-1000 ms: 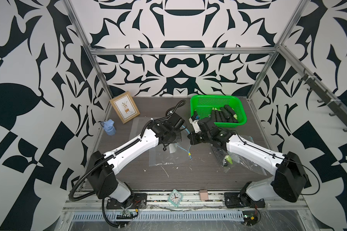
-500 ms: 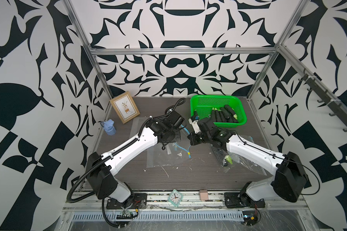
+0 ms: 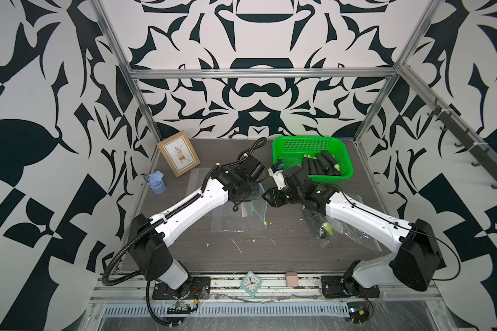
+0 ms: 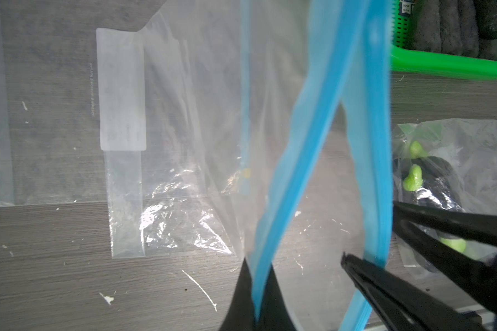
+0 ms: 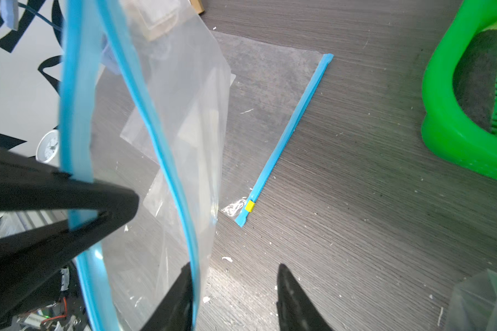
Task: Place the eggplant in a zip-top bag and seal the zipper
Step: Open the zipper of the food storage bag at the center of the board, then pick up the eggplant from the basket, then place the eggplant in the zipper food storage bag.
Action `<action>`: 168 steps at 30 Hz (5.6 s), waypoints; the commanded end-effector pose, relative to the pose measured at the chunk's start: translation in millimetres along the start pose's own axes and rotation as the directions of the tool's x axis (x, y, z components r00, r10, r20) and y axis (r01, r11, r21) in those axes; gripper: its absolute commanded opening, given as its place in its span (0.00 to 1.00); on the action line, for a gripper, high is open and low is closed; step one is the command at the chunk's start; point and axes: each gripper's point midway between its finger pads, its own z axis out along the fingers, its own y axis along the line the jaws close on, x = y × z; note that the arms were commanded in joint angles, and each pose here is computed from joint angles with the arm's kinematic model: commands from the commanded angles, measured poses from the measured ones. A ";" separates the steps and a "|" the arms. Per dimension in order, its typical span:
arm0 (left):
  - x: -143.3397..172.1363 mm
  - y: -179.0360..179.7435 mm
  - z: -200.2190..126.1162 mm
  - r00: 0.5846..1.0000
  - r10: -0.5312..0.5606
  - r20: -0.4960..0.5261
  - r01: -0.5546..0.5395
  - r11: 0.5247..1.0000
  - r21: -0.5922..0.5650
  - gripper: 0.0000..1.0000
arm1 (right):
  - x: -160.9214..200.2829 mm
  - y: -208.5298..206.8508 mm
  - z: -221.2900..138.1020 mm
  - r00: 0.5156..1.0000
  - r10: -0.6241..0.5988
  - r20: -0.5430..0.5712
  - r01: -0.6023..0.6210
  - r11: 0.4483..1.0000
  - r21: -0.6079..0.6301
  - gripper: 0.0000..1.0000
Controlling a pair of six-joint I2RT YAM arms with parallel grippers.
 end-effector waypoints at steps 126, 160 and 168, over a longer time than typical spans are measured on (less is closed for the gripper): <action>-42.1 -45.6 2.4 0.996 0.083 0.031 -0.087 0.983 0.163 0.00 | 6.6 61.6 -76.8 0.938 0.248 -0.241 -0.325 0.869 -0.373 0.02; -7.1 -82.5 -5.1 0.992 0.127 0.005 -0.123 0.948 0.293 0.00 | -46.5 -21.5 -15.0 0.928 0.358 -0.101 -0.365 0.929 -0.059 0.03; -10.5 -84.4 -6.1 0.992 0.127 0.016 -0.126 0.946 0.298 0.00 | -54.0 -27.4 -8.9 0.929 0.369 -0.003 -0.369 0.929 -0.011 0.14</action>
